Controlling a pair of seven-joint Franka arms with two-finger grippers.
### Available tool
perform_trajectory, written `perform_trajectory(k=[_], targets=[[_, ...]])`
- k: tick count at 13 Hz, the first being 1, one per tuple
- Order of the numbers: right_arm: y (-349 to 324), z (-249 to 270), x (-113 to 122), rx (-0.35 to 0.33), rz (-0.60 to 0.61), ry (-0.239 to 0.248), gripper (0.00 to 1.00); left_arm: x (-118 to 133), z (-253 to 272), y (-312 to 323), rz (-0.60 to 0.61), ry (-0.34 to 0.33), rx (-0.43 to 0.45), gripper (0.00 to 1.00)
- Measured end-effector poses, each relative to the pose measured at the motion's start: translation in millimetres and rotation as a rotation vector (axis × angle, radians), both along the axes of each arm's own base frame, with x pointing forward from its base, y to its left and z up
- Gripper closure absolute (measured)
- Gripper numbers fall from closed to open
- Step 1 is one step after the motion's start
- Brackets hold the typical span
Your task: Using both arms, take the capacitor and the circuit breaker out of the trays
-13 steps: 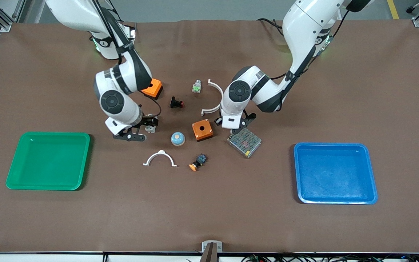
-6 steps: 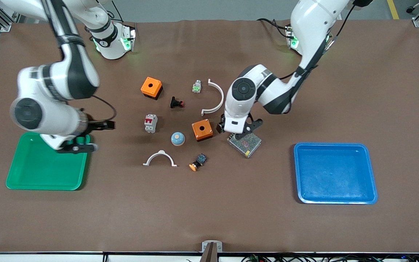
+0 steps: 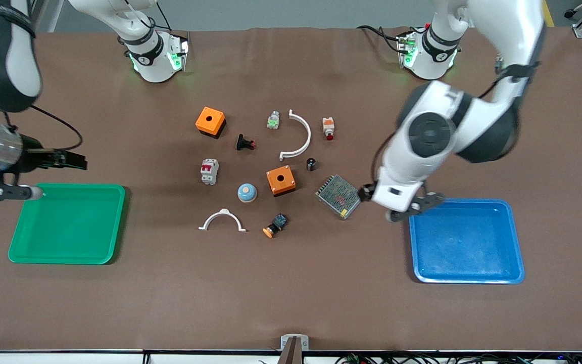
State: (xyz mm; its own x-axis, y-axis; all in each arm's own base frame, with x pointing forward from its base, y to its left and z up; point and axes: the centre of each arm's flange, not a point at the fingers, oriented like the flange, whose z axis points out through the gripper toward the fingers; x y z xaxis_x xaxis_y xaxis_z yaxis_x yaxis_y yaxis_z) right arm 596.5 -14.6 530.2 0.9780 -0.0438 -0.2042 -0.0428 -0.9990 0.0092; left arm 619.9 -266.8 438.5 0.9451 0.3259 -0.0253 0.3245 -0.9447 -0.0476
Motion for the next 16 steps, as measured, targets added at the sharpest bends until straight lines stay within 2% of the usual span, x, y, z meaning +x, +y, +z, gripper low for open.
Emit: perform_trajectory(k=[3,6,9,12,15,16], targets=[[-26,29,-2,0.007,-0.003,-0.016,0.00,16,45,82,-0.053,-0.034,0.005,0.00],[-34,37,-1,0.006,-0.011,-0.034,0.00,12,92,150,-0.169,-0.048,0.026,0.00],[-29,49,1,0.006,-0.002,-0.060,0.00,-5,136,206,-0.253,-0.047,0.046,0.00],[-27,56,2,0.006,0.002,-0.075,0.00,-25,172,231,-0.282,-0.063,0.020,0.00],[-25,63,-6,0.010,0.004,-0.035,0.00,-55,198,239,-0.282,-0.023,0.013,0.00],[-25,68,-9,0.011,0.005,-0.036,0.00,-65,202,242,-0.272,-0.020,-0.008,0.00]])
